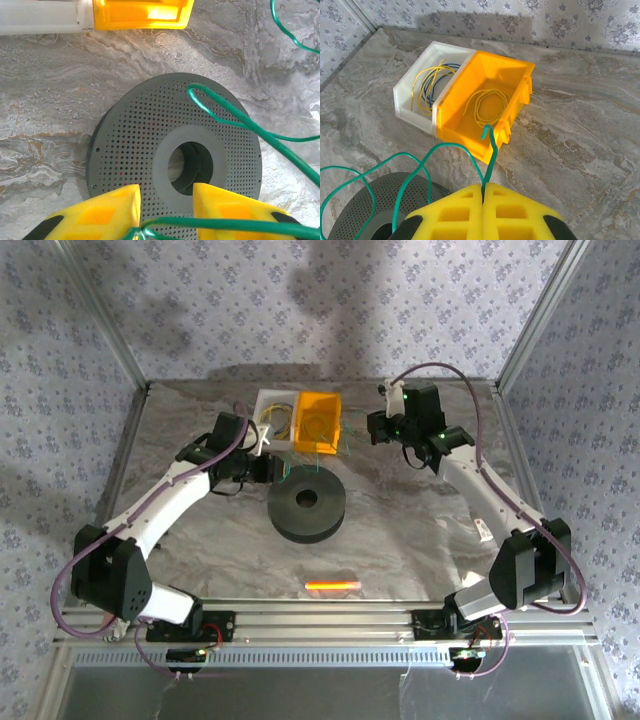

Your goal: Wrap the cables

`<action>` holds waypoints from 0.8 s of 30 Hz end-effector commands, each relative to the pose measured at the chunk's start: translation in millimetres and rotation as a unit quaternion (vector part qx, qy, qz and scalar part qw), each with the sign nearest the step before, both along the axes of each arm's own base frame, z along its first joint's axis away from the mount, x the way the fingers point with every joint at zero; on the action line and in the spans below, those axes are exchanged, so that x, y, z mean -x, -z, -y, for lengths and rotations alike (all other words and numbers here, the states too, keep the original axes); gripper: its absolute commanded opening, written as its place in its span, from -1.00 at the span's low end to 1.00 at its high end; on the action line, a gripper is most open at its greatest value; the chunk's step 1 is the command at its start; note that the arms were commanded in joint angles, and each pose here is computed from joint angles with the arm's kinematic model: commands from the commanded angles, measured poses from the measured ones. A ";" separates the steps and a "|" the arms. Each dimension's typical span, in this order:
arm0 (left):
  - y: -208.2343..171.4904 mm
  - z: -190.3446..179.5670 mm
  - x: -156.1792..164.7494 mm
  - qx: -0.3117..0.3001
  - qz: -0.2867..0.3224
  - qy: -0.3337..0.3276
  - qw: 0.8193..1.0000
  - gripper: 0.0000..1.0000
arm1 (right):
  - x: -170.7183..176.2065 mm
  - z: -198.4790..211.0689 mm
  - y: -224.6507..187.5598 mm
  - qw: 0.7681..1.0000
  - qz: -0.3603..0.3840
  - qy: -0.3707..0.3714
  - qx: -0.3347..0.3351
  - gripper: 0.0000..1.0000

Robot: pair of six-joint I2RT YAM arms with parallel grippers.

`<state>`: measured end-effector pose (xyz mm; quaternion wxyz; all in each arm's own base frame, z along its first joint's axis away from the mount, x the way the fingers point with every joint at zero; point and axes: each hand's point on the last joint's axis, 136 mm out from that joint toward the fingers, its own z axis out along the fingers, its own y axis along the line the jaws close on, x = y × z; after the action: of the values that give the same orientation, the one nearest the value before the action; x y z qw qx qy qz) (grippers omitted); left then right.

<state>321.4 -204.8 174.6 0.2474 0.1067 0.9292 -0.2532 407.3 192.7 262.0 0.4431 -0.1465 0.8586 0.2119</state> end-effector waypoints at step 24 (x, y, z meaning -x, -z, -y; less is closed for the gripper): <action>-29.5 -43.6 1.8 0.008 0.047 -0.044 0.998 0.68 | 7.1 5.0 -21.2 0.999 0.006 -0.010 -0.041 -1.00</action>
<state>323.8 -160.3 195.3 0.2922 0.0675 0.9257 -0.2305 404.8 185.9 272.8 0.4469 -0.1400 0.8522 0.2334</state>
